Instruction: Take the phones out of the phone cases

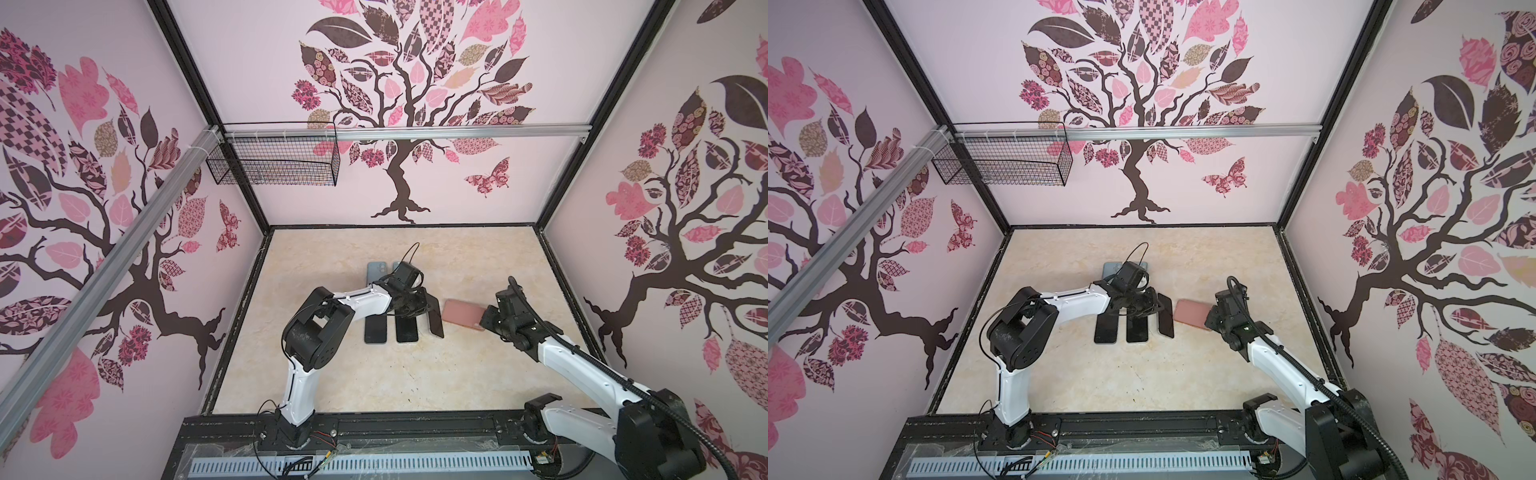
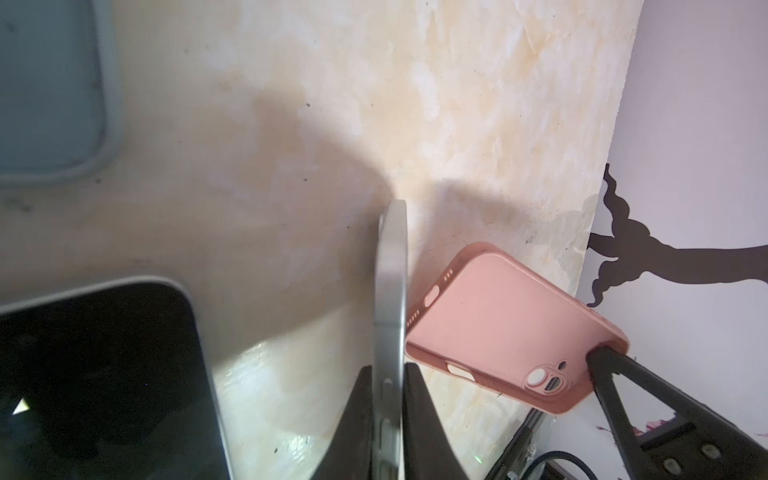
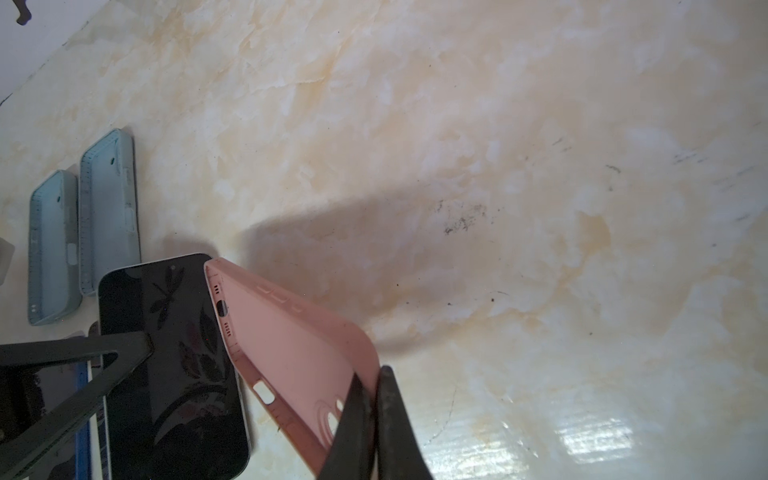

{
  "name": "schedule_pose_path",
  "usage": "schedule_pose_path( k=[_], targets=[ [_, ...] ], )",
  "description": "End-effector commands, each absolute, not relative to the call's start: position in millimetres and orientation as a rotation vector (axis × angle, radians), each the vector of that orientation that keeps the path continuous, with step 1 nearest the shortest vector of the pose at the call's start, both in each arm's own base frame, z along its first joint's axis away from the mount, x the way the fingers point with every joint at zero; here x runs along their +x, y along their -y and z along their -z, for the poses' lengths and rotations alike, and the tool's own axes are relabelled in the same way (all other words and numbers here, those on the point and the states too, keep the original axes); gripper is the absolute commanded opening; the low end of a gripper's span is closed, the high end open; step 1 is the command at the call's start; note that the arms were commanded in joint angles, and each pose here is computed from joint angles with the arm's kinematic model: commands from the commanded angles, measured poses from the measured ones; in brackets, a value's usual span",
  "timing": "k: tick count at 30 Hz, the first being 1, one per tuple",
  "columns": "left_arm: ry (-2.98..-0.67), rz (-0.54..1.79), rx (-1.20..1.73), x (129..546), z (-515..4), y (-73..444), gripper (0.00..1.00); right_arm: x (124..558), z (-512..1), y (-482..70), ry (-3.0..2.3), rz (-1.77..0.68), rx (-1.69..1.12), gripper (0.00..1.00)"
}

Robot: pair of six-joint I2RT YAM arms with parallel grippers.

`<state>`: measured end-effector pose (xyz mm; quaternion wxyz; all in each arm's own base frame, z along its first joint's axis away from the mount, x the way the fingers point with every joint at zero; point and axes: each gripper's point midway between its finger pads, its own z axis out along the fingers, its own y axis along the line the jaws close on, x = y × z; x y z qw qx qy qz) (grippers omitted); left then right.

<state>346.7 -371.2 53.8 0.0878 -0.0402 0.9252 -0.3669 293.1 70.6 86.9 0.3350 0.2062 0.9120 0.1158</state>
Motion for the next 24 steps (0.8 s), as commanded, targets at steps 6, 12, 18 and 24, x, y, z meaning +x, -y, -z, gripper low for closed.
schedule_pose_path(
  k=[6,12,18,24],
  targets=[
    [-2.775,1.076,-0.124,345.7,-39.9,367.9,0.22,291.1,-79.4,-65.2,-2.393,-0.259,0.544,0.0],
    [-2.786,1.068,-0.127,343.6,-39.2,366.2,0.26,292.6,-79.0,-60.0,-2.384,-0.22,0.552,0.0],
    [-2.79,1.066,-0.122,339.2,-40.9,363.5,0.28,298.2,-81.7,-51.4,-2.352,-0.16,0.581,0.0],
    [-2.806,1.067,-0.118,334.3,-36.7,364.4,0.28,304.1,-81.9,-52.3,-2.352,-0.152,0.585,0.0]
  ],
)
